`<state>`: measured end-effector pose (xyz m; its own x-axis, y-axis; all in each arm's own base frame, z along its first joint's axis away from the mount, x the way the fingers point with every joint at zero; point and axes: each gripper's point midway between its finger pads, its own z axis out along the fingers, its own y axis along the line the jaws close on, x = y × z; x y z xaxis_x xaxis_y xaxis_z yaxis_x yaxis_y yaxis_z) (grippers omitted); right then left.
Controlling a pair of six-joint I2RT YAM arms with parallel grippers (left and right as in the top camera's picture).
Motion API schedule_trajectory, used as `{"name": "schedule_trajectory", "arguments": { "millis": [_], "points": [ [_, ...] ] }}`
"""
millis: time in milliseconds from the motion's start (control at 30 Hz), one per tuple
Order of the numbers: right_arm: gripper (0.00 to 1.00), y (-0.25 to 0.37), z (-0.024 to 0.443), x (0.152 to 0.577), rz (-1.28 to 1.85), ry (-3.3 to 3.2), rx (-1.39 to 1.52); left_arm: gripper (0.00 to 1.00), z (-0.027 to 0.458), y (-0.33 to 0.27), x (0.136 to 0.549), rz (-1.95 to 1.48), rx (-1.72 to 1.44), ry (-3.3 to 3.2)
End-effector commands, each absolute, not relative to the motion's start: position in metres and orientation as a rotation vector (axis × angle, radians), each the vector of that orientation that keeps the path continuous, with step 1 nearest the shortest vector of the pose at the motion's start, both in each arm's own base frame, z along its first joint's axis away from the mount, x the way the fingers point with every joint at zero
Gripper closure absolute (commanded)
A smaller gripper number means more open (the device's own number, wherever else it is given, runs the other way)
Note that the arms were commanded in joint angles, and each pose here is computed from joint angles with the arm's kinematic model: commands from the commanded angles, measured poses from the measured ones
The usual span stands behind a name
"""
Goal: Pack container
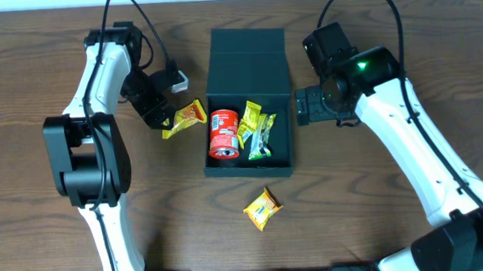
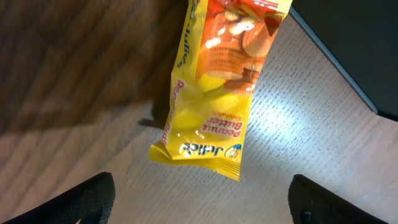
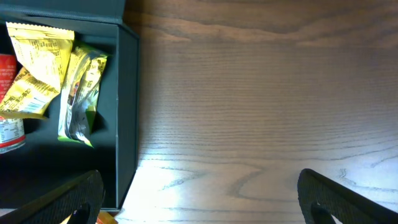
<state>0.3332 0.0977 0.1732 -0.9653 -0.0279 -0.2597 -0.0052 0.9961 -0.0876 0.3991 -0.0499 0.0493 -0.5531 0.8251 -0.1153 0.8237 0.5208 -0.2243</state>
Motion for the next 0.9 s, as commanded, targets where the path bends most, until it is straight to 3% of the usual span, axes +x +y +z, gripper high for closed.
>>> {"name": "schedule_trajectory", "arguments": {
  "millis": [0,300,867],
  "points": [
    [0.01,0.096,0.18,0.333,-0.121,2.856,-0.031,0.1,0.057,-0.054,0.402,0.4,-1.573,-2.738],
    [0.01,0.096,0.18,0.333,-0.12,2.856,-0.03,0.14,0.048,-0.034,0.417,0.179,-1.623,-2.73],
    [0.01,0.096,0.18,0.333,-0.116,2.856,-0.015,0.19,0.048,-0.066,0.414,0.296,-1.726,-2.697]
  ]
}}
